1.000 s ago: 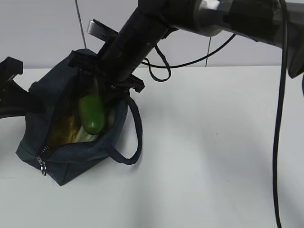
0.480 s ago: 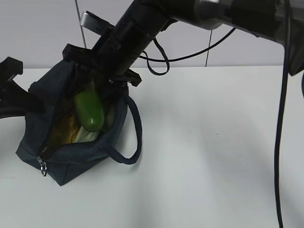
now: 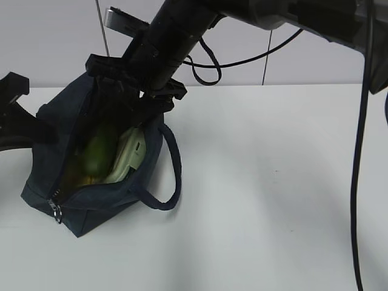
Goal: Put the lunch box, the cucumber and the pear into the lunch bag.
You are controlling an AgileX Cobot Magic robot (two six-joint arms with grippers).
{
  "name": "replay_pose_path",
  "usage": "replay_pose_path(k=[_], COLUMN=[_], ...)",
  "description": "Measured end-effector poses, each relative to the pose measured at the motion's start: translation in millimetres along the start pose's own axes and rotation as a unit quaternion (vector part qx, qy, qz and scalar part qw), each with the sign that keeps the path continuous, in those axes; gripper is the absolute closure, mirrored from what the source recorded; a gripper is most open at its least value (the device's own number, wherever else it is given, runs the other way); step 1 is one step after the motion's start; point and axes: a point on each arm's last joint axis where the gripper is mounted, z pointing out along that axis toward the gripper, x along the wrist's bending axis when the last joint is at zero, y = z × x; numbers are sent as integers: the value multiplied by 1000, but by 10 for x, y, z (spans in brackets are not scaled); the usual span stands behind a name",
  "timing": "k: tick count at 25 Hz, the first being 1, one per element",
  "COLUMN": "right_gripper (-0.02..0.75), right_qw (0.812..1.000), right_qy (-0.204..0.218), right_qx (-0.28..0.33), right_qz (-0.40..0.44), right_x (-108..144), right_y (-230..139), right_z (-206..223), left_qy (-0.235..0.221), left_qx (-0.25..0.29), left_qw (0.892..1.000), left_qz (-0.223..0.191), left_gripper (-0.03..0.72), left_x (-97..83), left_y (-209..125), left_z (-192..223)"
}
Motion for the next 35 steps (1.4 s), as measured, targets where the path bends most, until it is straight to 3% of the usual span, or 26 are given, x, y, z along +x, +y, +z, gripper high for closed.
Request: replay_pose_path(k=[5, 12, 19, 23, 35], right_gripper=[125, 237, 463, 554, 573], right_qw=[1000, 999, 993, 992, 987], right_qy=[-10, -28, -75, -79, -130], right_qx=[-1, -31, -64, -67, -82], right_qz=[-6, -34, -70, -72, -51], right_x=[-12, 114, 247, 256, 231], right_y=[3, 41, 15, 13, 4], right_z=[-9, -262, -638, -666, -789], left_qy=[-1, 0, 4, 5, 8], left_qx=[0, -1, -6, -8, -15], left_qw=[1000, 1000, 1000, 1000, 1000], left_qz=[-1, 0, 1, 1, 14], left_gripper=[687, 687, 687, 687, 687], left_x=[-2, 1, 7, 9, 14], left_y=[0, 1, 11, 15, 27], left_z=[0, 0, 0, 0, -1])
